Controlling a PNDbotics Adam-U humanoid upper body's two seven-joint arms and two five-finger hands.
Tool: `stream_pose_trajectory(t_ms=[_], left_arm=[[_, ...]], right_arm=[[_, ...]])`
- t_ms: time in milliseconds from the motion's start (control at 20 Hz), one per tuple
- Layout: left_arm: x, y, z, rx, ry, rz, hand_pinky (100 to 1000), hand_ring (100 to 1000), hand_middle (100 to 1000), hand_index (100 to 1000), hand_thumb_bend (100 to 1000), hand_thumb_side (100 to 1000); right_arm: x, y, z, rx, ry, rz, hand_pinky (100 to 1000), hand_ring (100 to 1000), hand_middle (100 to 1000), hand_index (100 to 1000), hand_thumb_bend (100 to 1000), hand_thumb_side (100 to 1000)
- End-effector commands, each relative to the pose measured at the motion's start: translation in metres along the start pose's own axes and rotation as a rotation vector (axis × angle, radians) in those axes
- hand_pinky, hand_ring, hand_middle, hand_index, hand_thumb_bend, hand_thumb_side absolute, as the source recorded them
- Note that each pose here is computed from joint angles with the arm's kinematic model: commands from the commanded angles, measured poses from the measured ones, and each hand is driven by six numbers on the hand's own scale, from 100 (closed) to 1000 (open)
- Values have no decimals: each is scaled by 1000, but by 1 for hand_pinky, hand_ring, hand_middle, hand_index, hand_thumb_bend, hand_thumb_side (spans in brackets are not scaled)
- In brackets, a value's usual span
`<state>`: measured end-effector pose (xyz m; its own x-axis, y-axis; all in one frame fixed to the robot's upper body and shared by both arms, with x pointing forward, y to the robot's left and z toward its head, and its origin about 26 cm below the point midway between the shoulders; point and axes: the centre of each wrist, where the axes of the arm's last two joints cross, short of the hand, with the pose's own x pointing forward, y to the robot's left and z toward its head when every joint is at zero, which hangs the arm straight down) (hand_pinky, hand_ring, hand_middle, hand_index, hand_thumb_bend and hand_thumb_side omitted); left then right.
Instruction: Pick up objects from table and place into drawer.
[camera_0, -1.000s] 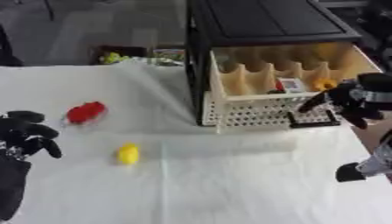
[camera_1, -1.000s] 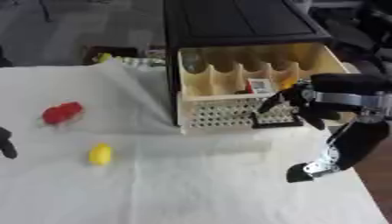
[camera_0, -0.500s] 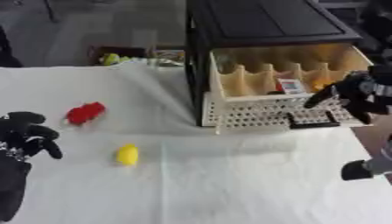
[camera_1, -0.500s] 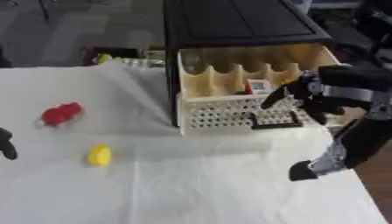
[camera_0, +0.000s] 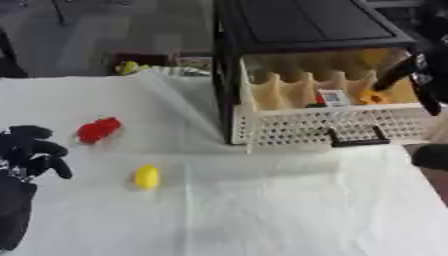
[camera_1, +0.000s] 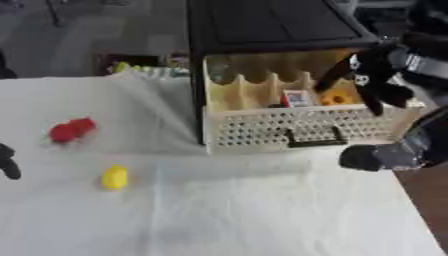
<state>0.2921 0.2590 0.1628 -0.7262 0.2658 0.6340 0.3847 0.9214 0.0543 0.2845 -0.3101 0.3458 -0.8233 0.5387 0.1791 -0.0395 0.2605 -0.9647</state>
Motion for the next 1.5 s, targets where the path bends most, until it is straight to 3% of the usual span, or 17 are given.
stream_pose_trajectory(t_ms=[50,350,500,800,1100,1500], left_arm=[[7,3,-5,-14,-32,-21,441,607,652,668,134,865],[8,4,-8,-22,-54,-26,439,607,653,667,122,852],[9,5,-9,-27,-68,-34,437,606,652,667,106,835],[18,15,-18,-55,-149,-96,433,607,653,669,100,785],[39,36,-34,-82,-278,-244,430,609,654,677,100,643],[74,61,-55,-109,-381,-499,427,615,665,693,100,559]], right_arm=[[6,-11,2,-91,-31,-5,201,356,100,758,474,663],[6,-10,0,-256,-66,-82,364,479,100,716,377,709],[5,-8,0,-307,-73,-112,468,582,219,706,339,717],[4,-4,-3,-408,-161,-216,701,730,363,720,221,797],[4,-2,-4,-478,-234,-286,730,741,380,726,249,813],[5,-3,-6,-559,-300,-314,727,732,395,730,248,826]])
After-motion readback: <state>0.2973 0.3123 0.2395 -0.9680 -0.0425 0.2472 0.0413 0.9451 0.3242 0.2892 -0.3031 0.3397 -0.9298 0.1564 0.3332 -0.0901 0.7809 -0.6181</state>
